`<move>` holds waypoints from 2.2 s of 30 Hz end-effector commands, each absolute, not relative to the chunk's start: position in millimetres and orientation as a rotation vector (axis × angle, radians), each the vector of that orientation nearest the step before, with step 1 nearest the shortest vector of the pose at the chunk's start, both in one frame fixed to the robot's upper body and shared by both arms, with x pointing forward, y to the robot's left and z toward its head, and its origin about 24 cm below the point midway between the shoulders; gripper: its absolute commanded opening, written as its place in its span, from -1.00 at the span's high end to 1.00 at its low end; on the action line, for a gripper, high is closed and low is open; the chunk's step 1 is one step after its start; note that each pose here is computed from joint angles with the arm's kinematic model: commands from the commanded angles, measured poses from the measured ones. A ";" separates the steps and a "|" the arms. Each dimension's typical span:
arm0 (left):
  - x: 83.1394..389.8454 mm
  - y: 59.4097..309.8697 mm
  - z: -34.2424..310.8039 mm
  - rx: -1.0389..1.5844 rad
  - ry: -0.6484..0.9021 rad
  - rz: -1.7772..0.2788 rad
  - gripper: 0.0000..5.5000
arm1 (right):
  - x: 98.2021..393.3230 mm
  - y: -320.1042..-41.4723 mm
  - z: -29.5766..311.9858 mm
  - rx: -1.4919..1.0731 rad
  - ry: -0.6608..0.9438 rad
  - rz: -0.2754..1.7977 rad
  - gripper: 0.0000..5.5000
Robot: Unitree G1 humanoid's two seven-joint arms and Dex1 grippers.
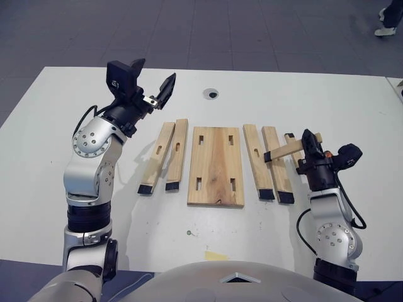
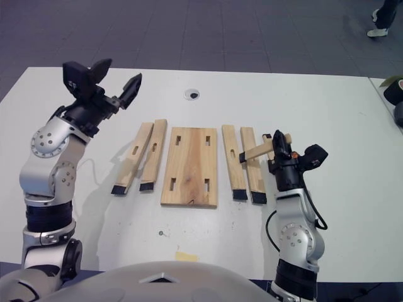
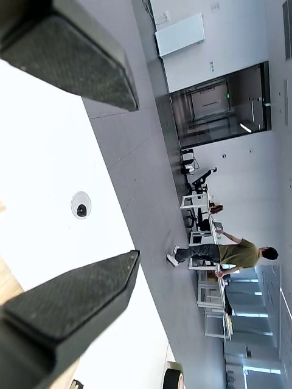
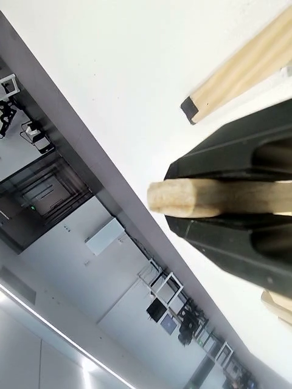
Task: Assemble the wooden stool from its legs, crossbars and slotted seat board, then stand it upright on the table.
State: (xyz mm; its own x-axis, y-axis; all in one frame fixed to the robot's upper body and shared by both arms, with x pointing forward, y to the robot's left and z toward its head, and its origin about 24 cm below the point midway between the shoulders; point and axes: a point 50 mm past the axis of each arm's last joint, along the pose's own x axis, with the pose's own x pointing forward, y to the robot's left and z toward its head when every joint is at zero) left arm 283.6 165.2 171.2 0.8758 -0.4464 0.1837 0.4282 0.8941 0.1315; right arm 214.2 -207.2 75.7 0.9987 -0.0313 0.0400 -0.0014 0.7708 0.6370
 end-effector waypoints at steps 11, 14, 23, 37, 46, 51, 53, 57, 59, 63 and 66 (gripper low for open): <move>283.4 161.6 155.6 0.127 -0.160 -0.457 -0.96 | 233.3 -192.4 82.3 0.517 -0.050 0.062 0.85; 284.1 161.7 154.9 0.140 -0.158 -0.457 -0.96 | 230.9 -193.0 79.1 0.497 -0.026 0.053 0.85; 282.5 159.0 149.0 0.179 -0.151 -0.475 -0.96 | 231.1 -187.7 86.2 0.524 -0.047 0.096 0.85; 279.0 154.7 141.1 0.201 -0.130 -0.500 -0.96 | 232.8 -182.6 87.5 0.544 -0.026 0.108 0.85; 277.4 153.2 137.2 0.205 -0.123 -0.504 -0.96 | 233.2 -179.3 96.9 0.581 -0.046 0.117 0.85; 277.6 153.8 136.0 0.209 -0.120 -0.502 -0.96 | 229.2 -179.2 87.0 0.549 -0.006 0.097 0.85; 277.4 153.7 135.7 0.210 -0.119 -0.502 -0.96 | 228.1 -178.8 86.1 0.539 -0.008 0.095 0.85; 277.0 153.6 135.1 0.214 -0.118 -0.501 -0.96 | 228.2 -178.2 85.3 0.517 -0.008 0.093 0.85; 276.9 153.7 135.0 0.214 -0.118 -0.499 -0.96 | 228.5 -178.0 85.5 0.495 -0.011 0.094 0.85; 276.6 153.1 134.5 0.217 -0.119 -0.498 -0.96 | 229.5 -177.3 85.9 0.433 -0.018 0.100 0.85; 276.2 152.6 134.1 0.222 -0.120 -0.498 -0.96 | 231.0 -176.9 83.8 0.365 -0.009 0.099 0.85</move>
